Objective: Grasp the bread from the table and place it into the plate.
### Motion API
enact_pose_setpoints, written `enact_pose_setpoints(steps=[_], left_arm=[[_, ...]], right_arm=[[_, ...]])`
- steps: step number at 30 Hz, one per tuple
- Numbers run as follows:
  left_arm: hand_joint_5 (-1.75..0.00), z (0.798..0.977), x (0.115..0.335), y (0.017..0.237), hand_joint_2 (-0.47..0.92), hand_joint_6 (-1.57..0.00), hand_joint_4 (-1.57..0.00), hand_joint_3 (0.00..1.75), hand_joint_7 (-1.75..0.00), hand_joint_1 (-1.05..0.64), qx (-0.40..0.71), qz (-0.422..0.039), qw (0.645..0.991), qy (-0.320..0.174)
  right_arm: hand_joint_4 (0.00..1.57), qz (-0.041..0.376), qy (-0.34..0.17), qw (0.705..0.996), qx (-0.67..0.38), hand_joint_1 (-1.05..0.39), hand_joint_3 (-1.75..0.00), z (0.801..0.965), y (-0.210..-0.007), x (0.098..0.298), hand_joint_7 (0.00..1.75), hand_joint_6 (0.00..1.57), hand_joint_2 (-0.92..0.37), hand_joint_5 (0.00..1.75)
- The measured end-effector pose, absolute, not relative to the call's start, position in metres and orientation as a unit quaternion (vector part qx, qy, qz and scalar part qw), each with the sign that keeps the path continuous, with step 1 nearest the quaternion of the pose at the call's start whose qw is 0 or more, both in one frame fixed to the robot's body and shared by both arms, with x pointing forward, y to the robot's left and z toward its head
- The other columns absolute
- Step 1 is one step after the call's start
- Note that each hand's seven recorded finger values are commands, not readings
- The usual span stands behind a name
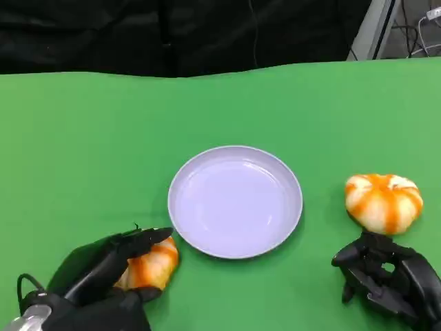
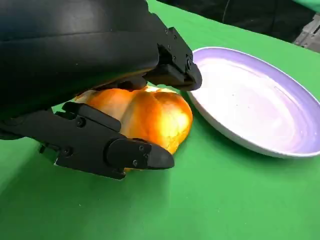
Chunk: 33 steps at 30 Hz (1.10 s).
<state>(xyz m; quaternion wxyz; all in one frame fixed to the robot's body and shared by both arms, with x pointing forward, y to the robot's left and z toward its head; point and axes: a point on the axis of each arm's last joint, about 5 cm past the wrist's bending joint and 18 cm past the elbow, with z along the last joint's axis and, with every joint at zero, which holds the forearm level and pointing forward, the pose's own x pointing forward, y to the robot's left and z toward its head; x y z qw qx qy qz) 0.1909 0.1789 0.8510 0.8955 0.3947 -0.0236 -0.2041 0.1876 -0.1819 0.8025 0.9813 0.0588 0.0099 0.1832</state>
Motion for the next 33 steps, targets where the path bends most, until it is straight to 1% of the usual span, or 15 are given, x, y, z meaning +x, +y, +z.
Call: enact_pose_setpoints(steps=[3,5,7,8,10,11,12,13,14,16,21,23,24,28,33], left_arm=[[-0.01,0.851,0.191,0.179,0.92,-0.43,-0.38,0.19,-0.01,-0.09,0.394,-0.204,0.896,-0.022],[-0.11,0.851,0.191,0.179,0.92,-0.57,-0.49,0.13,-0.03,-0.11,0.392,-0.203,0.897,-0.021],[-0.19,0.852,0.19,0.178,0.92,-0.66,-0.54,0.09,-0.02,-0.12,0.393,-0.197,0.898,-0.016],[-0.6,0.853,0.19,0.178,0.92,-0.73,-0.43,0.06,-0.06,-0.13,0.394,-0.194,0.898,-0.013],[-1.09,0.853,0.189,0.177,0.92,-0.8,-0.29,0.03,-0.11,-0.13,0.393,-0.182,0.901,-0.011],[-1.33,0.853,0.189,0.176,0.91,-0.73,-0.27,0.02,-0.45,-0.12,0.394,-0.176,0.902,-0.011],[-1.46,0.853,0.189,0.175,0.91,-0.6,-0.26,0.01,-0.79,-0.12,0.397,-0.169,0.902,-0.009],[-1.61,0.853,0.189,0.174,0.9,-0.51,-0.3,0.01,-1.18,-0.1,0.399,-0.161,0.903,-0.007],[-1.67,0.853,0.189,0.173,0.9,-0.47,-0.33,0.0,-1.35,-0.09,0.4,-0.154,0.904,-0.006],[-1.72,0.853,0.19,0.171,0.89,-0.43,-0.34,0.0,-1.49,-0.08,0.401,-0.142,0.905,-0.004],[-1.74,0.853,0.19,0.169,0.89,-0.42,-0.35,0.0,-1.54,-0.08,0.401,-0.132,0.907,-0.001],[-1.74,0.853,0.19,0.169,0.84,-0.48,-0.56,0.0,-1.68,-0.07,0.398,-0.13,0.908,-0.003],[-1.75,0.853,0.19,0.169,0.84,-0.48,-0.59,0.0,-1.7,-0.07,0.393,-0.127,0.911,-0.003],[-1.75,0.851,0.189,0.168,0.82,-0.51,-0.64,0.0,-1.69,-0.08,0.373,-0.116,0.92,0.001],[-1.75,0.851,0.189,0.169,0.82,-0.49,-0.61,0.0,-1.67,-0.07,0.366,-0.11,0.924,0.0]], right_arm=[[0.64,0.183,0.01,0.981,0.059,-0.21,-0.48,0.802,-0.182,0.187,1.07,0.75,-0.92,1.75],[0.64,0.183,0.01,0.981,0.059,-0.21,-0.47,0.802,-0.182,0.187,1.07,0.75,-0.92,1.75],[0.64,0.183,0.011,0.981,0.059,-0.21,-0.47,0.802,-0.182,0.187,1.07,0.75,-0.92,1.75],[0.64,0.183,0.011,0.981,0.059,-0.21,-0.47,0.802,-0.182,0.187,1.07,0.75,-0.92,1.75],[0.64,0.182,0.011,0.981,0.059,-0.22,-0.47,0.802,-0.182,0.187,1.07,0.76,-0.92,1.75],[0.64,0.182,0.011,0.981,0.059,-0.22,-0.47,0.802,-0.182,0.187,1.07,0.76,-0.92,1.75],[0.64,0.182,0.011,0.982,0.059,-0.22,-0.46,0.802,-0.182,0.187,1.08,0.76,-0.92,1.75],[0.64,0.181,0.011,0.982,0.059,-0.23,-0.46,0.802,-0.182,0.187,1.08,0.75,-0.92,1.75],[0.64,0.181,0.011,0.982,0.059,-0.24,-0.46,0.802,-0.182,0.187,1.08,0.75,-0.92,1.75],[0.64,0.181,0.011,0.982,0.059,-0.24,-0.46,0.802,-0.182,0.187,1.08,0.75,-0.92,1.75],[0.64,0.18,0.011,0.982,0.058,-0.24,-0.46,0.802,-0.182,0.187,1.08,0.75,-0.92,1.75],[0.65,0.18,0.011,0.982,0.058,-0.22,-0.46,0.802,-0.182,0.187,1.08,0.75,-0.92,1.75],[0.65,0.18,0.011,0.982,0.058,-0.22,-0.47,0.802,-0.182,0.187,1.08,0.75,-0.92,1.75],[0.65,0.181,0.011,0.982,0.058,-0.21,-0.48,0.802,-0.182,0.187,1.07,0.75,-0.92,1.75],[0.64,0.181,0.012,0.982,0.058,-0.21,-0.47,0.802,-0.181,0.187,1.08,0.75,-0.92,1.75]])
